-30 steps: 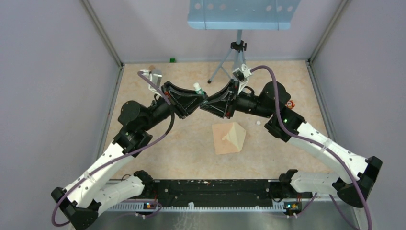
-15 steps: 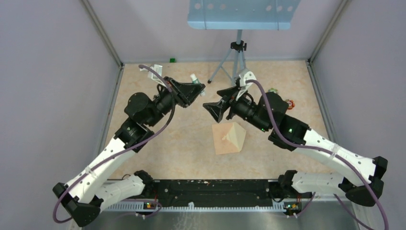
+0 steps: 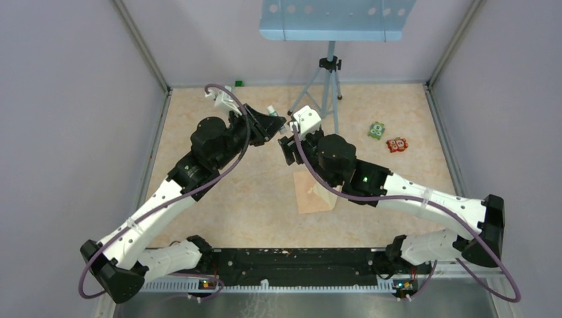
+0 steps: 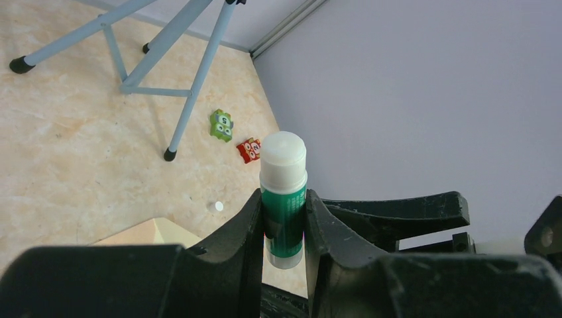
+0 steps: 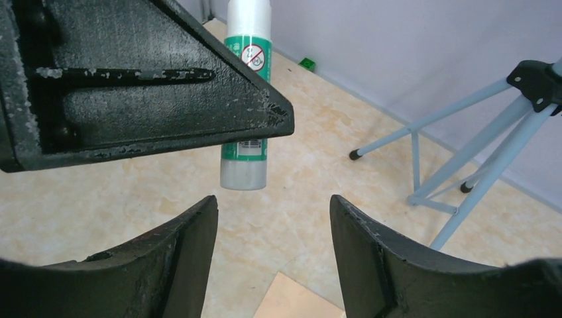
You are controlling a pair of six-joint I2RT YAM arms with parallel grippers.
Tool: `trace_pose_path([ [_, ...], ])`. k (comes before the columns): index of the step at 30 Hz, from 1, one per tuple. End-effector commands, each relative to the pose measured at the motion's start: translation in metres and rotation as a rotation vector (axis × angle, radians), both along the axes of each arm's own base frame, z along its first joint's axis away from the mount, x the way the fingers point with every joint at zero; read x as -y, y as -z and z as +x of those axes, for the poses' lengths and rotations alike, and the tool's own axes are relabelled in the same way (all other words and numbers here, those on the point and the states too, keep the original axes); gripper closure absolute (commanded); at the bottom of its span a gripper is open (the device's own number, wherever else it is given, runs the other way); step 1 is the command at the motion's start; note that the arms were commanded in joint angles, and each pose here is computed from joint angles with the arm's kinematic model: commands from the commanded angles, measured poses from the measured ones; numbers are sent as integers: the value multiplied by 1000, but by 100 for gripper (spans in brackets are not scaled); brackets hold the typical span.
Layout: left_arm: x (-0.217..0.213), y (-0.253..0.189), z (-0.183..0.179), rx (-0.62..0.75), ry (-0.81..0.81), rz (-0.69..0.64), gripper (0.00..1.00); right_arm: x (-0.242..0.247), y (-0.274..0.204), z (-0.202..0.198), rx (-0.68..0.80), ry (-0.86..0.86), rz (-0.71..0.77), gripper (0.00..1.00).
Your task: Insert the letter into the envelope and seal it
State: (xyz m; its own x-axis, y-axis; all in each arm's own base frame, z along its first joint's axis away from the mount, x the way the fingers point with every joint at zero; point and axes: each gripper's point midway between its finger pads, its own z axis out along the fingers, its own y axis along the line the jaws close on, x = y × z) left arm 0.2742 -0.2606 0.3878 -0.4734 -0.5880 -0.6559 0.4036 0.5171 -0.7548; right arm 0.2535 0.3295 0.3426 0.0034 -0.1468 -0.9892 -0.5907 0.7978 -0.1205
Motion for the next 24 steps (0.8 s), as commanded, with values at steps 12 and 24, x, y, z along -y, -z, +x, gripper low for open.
trace_pose_path([
  [12, -1, -15, 4, 0, -19, -46, 100, -18, -49, 8, 77, 12, 84, 58],
  [24, 1, -41, -24, 175, 101, -67, 100, -21, -65, -19, -147, -390, 312, 86],
])
